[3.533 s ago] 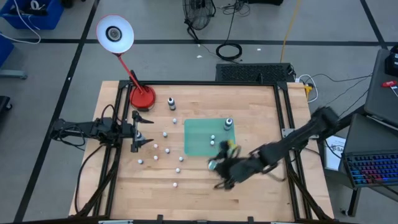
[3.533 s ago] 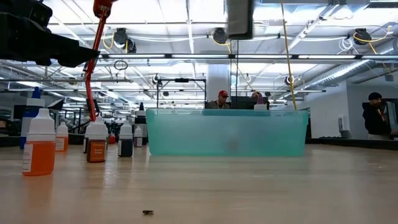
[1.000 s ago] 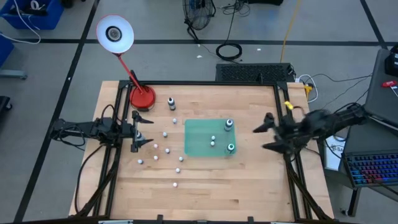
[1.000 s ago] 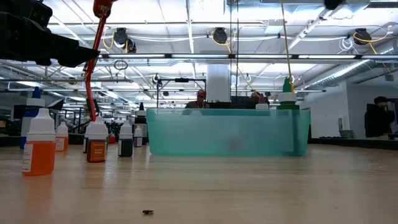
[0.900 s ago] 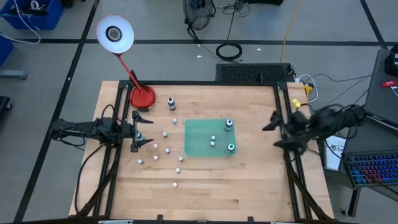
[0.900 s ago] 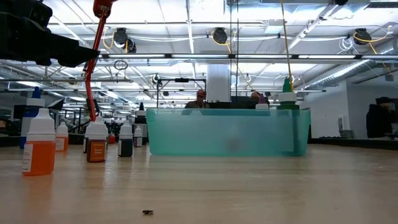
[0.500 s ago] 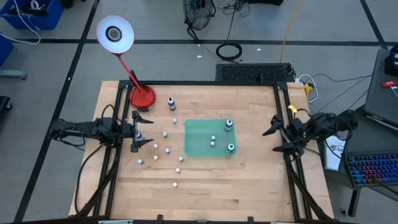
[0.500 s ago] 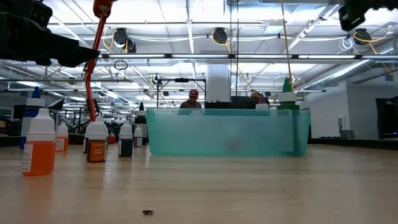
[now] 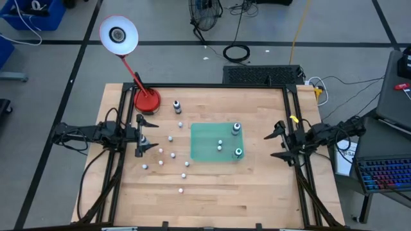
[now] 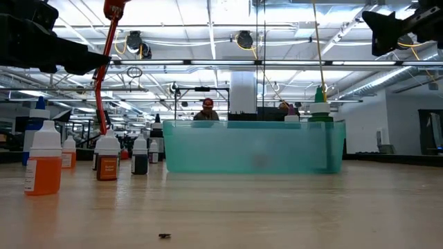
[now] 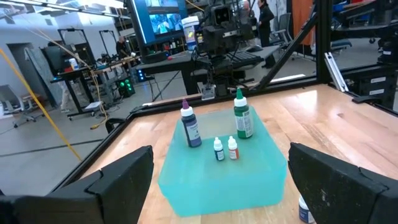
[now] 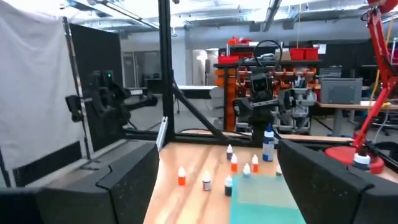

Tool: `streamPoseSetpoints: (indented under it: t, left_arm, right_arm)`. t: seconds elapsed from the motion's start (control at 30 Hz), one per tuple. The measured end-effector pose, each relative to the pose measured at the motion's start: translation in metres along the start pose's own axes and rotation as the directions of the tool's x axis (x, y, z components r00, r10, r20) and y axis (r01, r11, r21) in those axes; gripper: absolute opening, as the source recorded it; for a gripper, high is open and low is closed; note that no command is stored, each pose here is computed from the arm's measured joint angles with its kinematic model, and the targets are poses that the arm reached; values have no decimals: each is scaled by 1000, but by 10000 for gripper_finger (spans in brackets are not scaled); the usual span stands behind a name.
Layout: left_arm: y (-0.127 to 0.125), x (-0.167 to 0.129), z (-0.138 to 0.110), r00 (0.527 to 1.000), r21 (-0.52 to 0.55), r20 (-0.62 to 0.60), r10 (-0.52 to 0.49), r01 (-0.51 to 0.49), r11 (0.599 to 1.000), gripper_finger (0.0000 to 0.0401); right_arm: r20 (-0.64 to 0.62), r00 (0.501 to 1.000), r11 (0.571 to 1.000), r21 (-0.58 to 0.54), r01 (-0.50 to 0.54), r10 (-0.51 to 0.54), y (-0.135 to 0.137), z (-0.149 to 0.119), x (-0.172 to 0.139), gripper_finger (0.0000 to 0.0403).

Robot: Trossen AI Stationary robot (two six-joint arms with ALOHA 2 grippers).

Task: Pick & Place food coloring
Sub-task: Put the small blue food coloring bottle into the blue bin

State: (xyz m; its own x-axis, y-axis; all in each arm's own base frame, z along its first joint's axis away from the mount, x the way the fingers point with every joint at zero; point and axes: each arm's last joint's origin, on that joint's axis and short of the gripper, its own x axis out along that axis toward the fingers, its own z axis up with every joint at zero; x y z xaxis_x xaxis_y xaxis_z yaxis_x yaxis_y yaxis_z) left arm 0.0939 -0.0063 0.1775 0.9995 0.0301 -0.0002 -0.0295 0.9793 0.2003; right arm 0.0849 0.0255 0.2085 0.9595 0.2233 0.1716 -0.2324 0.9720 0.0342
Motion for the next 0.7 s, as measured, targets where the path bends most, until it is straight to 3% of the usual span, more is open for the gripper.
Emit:
streamPoseSetpoints:
  t: [0.23, 0.47, 0.57, 0.7]
  left_arm:
    - [0, 0, 0, 1000, 0, 0, 0, 0, 1000, 365]
    - [0, 0, 0, 1000, 0, 0, 0, 0, 1000, 365]
    - [0, 0, 0, 1000, 0, 0, 0, 0, 1000, 365]
    - [0, 0, 0, 1000, 0, 0, 0, 0, 1000, 365]
  right_arm:
    - [-64, 998, 999, -20, 26, -27, -1, -23, 2, 313]
    - [-76, 982, 985, -23, 174, -175, -5, -31, 2, 314]
    - [-99, 984, 989, -6, 149, -149, -5, -34, 2, 312]
    - [-118, 992, 999, -16, 37, -39, -1, -35, 2, 312]
